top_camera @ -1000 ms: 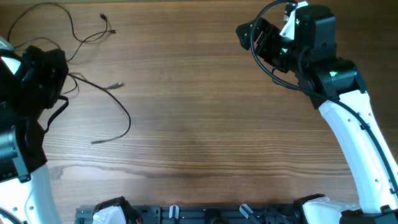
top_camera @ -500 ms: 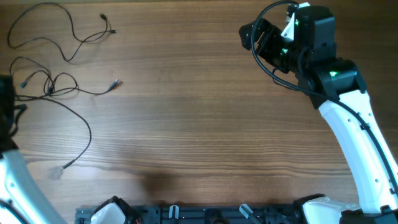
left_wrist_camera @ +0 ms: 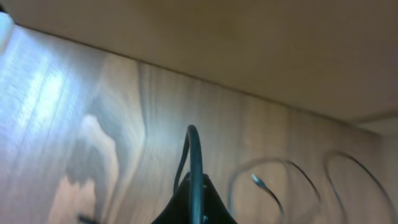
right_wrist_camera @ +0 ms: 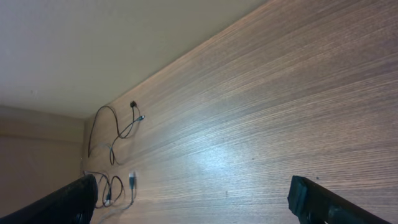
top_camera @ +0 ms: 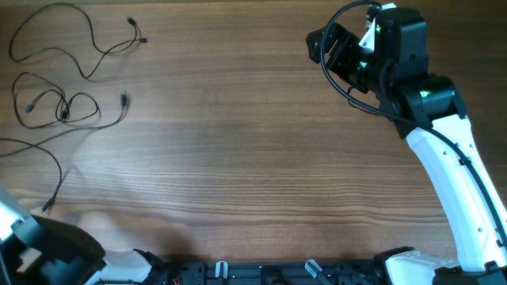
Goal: Untangle cables
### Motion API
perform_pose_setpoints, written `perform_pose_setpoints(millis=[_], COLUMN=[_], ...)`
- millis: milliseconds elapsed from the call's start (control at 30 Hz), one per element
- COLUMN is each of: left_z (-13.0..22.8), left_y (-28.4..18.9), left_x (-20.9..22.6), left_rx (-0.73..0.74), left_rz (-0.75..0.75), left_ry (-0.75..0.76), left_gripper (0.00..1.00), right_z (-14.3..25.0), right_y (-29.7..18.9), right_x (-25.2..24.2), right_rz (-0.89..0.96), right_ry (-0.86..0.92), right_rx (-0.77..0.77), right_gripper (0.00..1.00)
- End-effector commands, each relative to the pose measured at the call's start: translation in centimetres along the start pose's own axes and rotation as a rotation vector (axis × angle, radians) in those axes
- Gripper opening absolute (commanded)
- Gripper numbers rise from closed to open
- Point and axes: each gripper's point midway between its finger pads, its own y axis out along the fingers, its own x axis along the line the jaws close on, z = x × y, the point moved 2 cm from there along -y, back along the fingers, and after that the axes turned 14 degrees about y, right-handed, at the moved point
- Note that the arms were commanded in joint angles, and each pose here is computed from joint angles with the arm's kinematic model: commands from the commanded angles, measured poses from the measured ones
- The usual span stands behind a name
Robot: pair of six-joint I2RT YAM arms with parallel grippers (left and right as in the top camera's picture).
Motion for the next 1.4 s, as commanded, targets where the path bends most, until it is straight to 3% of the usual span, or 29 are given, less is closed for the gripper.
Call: perform_pose_setpoints(millis=[0, 33, 67, 100, 167, 233, 367, 433, 467, 633, 733, 833, 933, 1033, 1133, 1367], left_z=[-0.2, 0.0, 0.4, 0.9, 1.6, 2.0, 4.0, 6.0, 7.3, 11.9, 15.8, 19.7, 22.3, 23.9, 26.1, 27.9], left_y=[2.9, 3.4, 4.1, 4.7, 5.5, 5.8, 5.4, 4.0, 2.9, 0.0, -1.7, -2.0, -0.6, 1.7, 2.7, 2.4], left_x=[1.2, 1.1, 0.8, 0.6, 0.4, 0.1, -3.3, -6.7, -8.2, -11.9, -14.9, -16.6, -16.3, -14.2, -12.8, -11.6], left_rx=[-0.021, -0.015, -0.004, 0.016, 0.043, 0.062, 0.194, 0.307, 0.353, 0.400, 0.376, 0.356, 0.352, 0.389, 0.466, 0.562], left_rz=[-0.103, -0.106, -0.103, -0.099, -0.099, -0.084, 0.133, 0.360, 0.454, 0.570, 0.657, 0.669, 0.550, 0.390, 0.398, 0.444], left_ry=[0.013, 0.016, 0.019, 0.026, 0.035, 0.037, 0.035, 0.128, 0.191, 0.428, 0.671, 0.894, 1.018, 1.109, 1.298, 1.372], left_gripper=[0.10, 0.31, 0.66, 0.73, 0.74, 0.84, 0.73, 0.68, 0.67, 0.68, 0.78, 0.82, 0.72, 0.80, 0.80, 0.72], right_z=[-0.4, -0.4, -0.4, -0.4, -0.4, -0.4, -0.4, -0.5, -0.5, -0.5, -0.4, -0.3, -0.3, -0.3, -0.4, -0.5], right_y=[-0.2, -0.2, -0.2, -0.2, -0.2, -0.2, -0.2, -0.2, -0.2, -0.2, -0.2, -0.2, -0.2, -0.2, -0.2, -0.1], right_x=[0.0, 0.0, 0.0, 0.0, 0.0, 0.0, 0.0, 0.0, 0.0, 0.0, -0.1, -0.2, -0.2, -0.2, -0.2, 0.0], right_rz=[0.006, 0.006, 0.006, 0.006, 0.006, 0.006, 0.005, 0.007, 0.007, 0.007, 0.009, 0.017, 0.017, 0.018, 0.014, 0.007], right_ry=[-0.019, -0.018, -0.018, -0.019, -0.019, -0.019, -0.019, -0.018, -0.019, -0.019, -0.018, -0.017, -0.017, -0.017, -0.017, -0.019], right_rx=[-0.024, -0.024, -0.024, -0.023, -0.023, -0.023, -0.025, -0.027, -0.027, -0.027, -0.025, -0.020, -0.020, -0.020, -0.023, -0.028], right_gripper=[1.00, 1.00, 1.00, 0.99, 1.00, 1.00, 1.00, 1.00, 1.00, 1.00, 1.00, 1.00, 1.00, 1.00, 1.00, 1.00])
